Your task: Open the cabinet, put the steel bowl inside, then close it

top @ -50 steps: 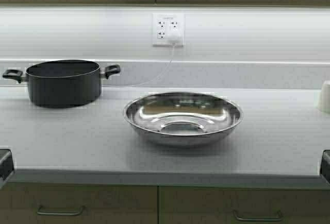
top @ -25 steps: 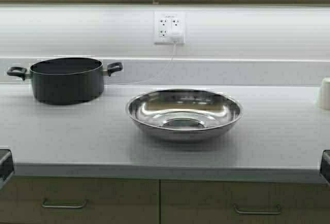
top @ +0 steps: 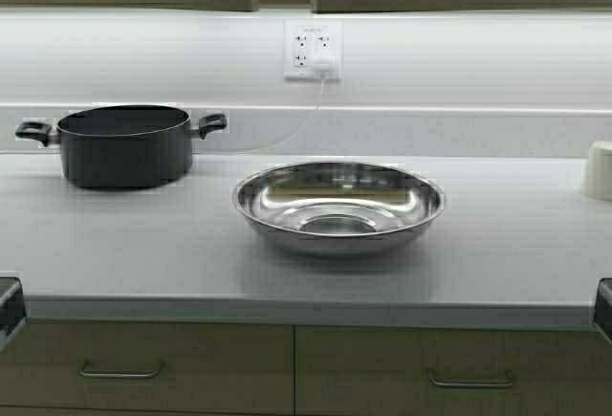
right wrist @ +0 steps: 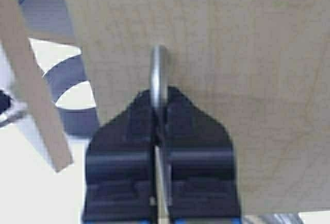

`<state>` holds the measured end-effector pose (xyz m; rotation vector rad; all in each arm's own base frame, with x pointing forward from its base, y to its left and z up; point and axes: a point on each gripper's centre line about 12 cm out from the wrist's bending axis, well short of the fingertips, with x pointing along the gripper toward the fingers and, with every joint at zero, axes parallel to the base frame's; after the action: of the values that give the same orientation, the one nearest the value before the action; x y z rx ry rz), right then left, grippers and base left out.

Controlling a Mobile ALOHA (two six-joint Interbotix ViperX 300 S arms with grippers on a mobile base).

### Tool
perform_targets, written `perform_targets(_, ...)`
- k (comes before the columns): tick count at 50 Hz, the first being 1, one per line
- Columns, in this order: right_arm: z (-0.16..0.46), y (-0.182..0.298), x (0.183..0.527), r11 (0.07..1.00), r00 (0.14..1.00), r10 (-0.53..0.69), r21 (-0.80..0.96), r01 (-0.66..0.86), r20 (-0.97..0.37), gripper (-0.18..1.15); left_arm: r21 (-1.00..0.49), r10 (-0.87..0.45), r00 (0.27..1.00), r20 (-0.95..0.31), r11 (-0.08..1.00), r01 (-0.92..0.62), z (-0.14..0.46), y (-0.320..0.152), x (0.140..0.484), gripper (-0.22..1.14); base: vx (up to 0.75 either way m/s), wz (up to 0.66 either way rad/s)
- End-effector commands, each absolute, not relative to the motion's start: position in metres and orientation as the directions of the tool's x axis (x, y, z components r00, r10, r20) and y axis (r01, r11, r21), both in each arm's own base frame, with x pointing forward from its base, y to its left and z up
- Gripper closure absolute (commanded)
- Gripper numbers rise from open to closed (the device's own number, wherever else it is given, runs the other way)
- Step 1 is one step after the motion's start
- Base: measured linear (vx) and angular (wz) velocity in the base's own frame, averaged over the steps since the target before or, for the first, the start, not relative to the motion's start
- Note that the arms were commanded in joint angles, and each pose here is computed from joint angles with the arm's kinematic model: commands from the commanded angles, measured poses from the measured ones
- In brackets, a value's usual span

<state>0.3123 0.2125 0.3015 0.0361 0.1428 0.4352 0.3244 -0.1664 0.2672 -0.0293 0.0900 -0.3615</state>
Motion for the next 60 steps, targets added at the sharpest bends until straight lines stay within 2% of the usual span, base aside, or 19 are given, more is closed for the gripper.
perform_targets(1,0.302,0.198,0.302,0.907,0.896,0.420,0.085,-0.411,-0.142,0.89,-0.071,-0.368,0.930,-0.002,0.927,0.367,0.297,-0.157,0.303,0.89,-0.06,-0.04)
perform_targets(9,0.306,0.188,0.287,0.903,0.894,0.428,0.075,-0.422,-0.131,0.89,-0.067,-0.378,0.926,-0.012,0.924,0.376,0.298,-0.149,0.287,0.89,-0.08,-0.02)
perform_targets(26,0.304,0.150,0.279,0.912,0.893,0.408,0.038,-0.409,-0.188,0.89,-0.071,-0.385,0.922,-0.032,0.921,0.382,0.300,-0.137,0.269,0.89,-0.14,-0.02)
perform_targets(37,0.303,0.125,0.267,0.919,0.892,0.390,0.038,-0.392,-0.227,0.89,-0.061,-0.327,0.944,-0.027,0.944,0.325,0.298,-0.107,0.254,0.88,-0.12,0.09)
perform_targets(40,0.301,0.117,0.266,0.926,0.896,0.376,0.051,-0.375,-0.237,0.81,-0.039,-0.311,0.950,-0.031,0.950,0.310,0.298,-0.101,0.254,0.81,-0.03,0.07)
perform_targets(42,0.300,0.116,0.261,0.920,0.886,0.389,0.062,-0.386,-0.253,0.69,-0.014,-0.316,0.948,-0.040,0.949,0.316,0.297,-0.101,0.254,0.70,0.01,0.06)
perform_targets(44,0.299,0.115,0.256,0.912,0.870,0.406,0.069,-0.403,-0.279,0.51,0.003,-0.324,0.945,-0.049,0.946,0.324,0.297,-0.102,0.252,0.53,0.02,0.07)
perform_targets(49,0.304,0.102,0.245,0.916,0.873,0.400,0.095,-0.390,-0.280,0.01,0.013,-0.326,0.944,-0.058,0.945,0.327,0.297,-0.100,0.251,0.02,0.02,0.05)
perform_targets(50,0.306,0.099,0.243,0.919,0.877,0.394,0.097,-0.383,-0.273,-0.06,0.012,-0.325,0.944,-0.058,0.945,0.326,0.297,-0.100,0.251,-0.09,0.02,0.01)
perform_targets(52,0.308,0.093,0.240,0.924,0.885,0.383,0.097,-0.371,-0.265,-0.13,0.016,-0.325,0.944,-0.060,0.945,0.326,0.296,-0.100,0.251,-0.20,0.03,0.00)
perform_targets(55,0.312,0.085,0.236,0.931,0.897,0.365,0.078,-0.358,-0.250,-0.09,0.020,-0.318,0.946,-0.060,0.947,0.320,0.296,-0.098,0.250,-0.16,0.04,-0.01)
perform_targets(60,0.313,0.080,0.228,0.925,0.883,0.371,0.025,-0.380,-0.286,-0.01,0.019,-0.321,0.945,-0.065,0.946,0.323,0.294,-0.095,0.243,-0.01,0.02,-0.02)
